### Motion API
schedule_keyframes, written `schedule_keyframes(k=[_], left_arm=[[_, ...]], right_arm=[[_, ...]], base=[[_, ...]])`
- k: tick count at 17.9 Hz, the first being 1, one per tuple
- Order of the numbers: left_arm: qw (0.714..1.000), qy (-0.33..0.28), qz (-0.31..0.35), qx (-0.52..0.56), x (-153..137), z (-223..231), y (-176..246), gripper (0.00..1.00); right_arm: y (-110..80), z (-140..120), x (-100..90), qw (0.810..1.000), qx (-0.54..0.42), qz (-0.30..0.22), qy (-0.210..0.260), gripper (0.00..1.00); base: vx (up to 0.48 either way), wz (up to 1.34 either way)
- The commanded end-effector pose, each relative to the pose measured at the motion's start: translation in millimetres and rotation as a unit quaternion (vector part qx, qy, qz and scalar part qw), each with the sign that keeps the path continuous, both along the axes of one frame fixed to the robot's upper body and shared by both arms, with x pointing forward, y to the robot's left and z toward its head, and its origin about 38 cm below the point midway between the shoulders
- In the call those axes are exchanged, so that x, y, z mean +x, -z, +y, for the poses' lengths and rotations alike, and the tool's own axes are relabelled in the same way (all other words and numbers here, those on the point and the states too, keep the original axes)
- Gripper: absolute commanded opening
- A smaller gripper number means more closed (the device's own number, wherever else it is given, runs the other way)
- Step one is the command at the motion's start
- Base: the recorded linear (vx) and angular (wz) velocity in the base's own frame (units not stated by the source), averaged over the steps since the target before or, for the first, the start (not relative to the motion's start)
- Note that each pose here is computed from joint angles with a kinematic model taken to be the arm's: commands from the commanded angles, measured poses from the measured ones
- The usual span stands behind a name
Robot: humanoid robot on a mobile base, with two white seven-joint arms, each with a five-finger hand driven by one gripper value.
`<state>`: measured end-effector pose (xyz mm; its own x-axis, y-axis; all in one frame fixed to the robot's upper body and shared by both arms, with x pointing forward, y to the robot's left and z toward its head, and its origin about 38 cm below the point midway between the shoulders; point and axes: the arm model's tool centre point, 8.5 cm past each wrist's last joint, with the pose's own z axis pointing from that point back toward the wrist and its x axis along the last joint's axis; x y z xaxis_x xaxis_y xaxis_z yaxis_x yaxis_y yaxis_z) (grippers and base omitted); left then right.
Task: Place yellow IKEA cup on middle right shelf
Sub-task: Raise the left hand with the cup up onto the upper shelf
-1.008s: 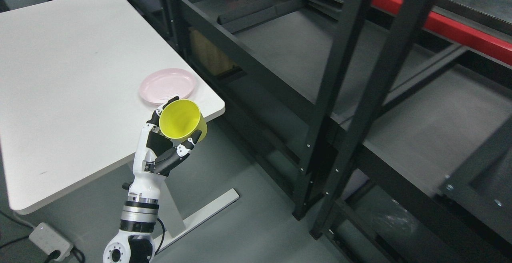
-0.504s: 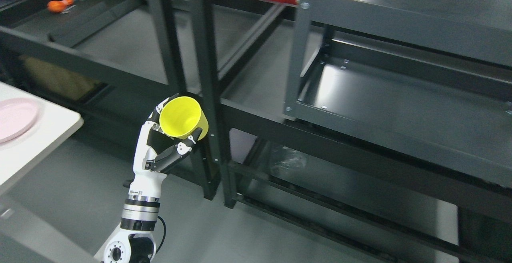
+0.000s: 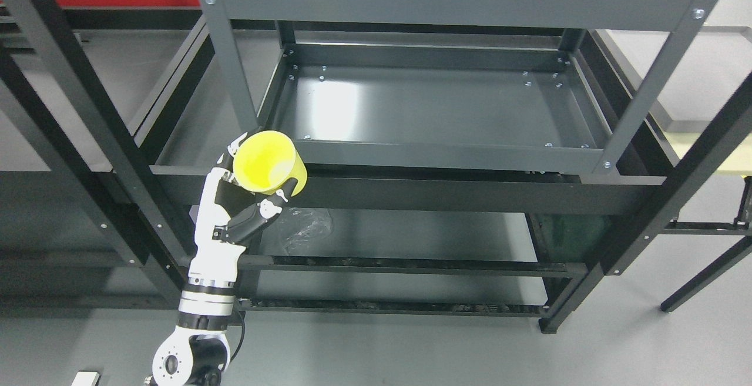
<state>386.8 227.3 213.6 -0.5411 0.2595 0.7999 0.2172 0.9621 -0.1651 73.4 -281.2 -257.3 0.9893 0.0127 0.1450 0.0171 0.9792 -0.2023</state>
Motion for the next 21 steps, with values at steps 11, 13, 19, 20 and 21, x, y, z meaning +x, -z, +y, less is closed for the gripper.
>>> schedule_keyframes(k=[11,13,19,20,21], left_arm=[[0.968,0.180,-0.170,0.052,6.1,-130.6,-107.7,0.01],[0.964,0.180,-0.189,0.055,8.4,-131.7,-124.6,0.01],[0.934,0.184,-0.298,0.074,5.2,-140.4,-214.0,0.02],[0.928,0.185,-0.314,0.076,3.0,-142.0,-227.0,0.02],[0.922,0.188,-0.330,0.080,-0.4,-145.6,-240.3,0.02]], right_arm=[[-0.1,-9.7,-9.0,1.000,-0.005,0.007,0.004,0.99],[-0.1,-9.7,-9.0,1.000,-0.005,0.007,0.004,0.99],[-0.1,-9.7,-9.0,1.000,-0.005,0.007,0.004,0.99],[-0.1,-9.7,-9.0,1.000,-0.005,0.007,0.004,0.99],[-0.1,-9.7,-9.0,1.000,-0.005,0.007,0.004,0.99]], base=[[0.040,-0.06],[0.065,-0.22],[0.088,-0.13],[0.124,-0.02],[0.124,-0.02]])
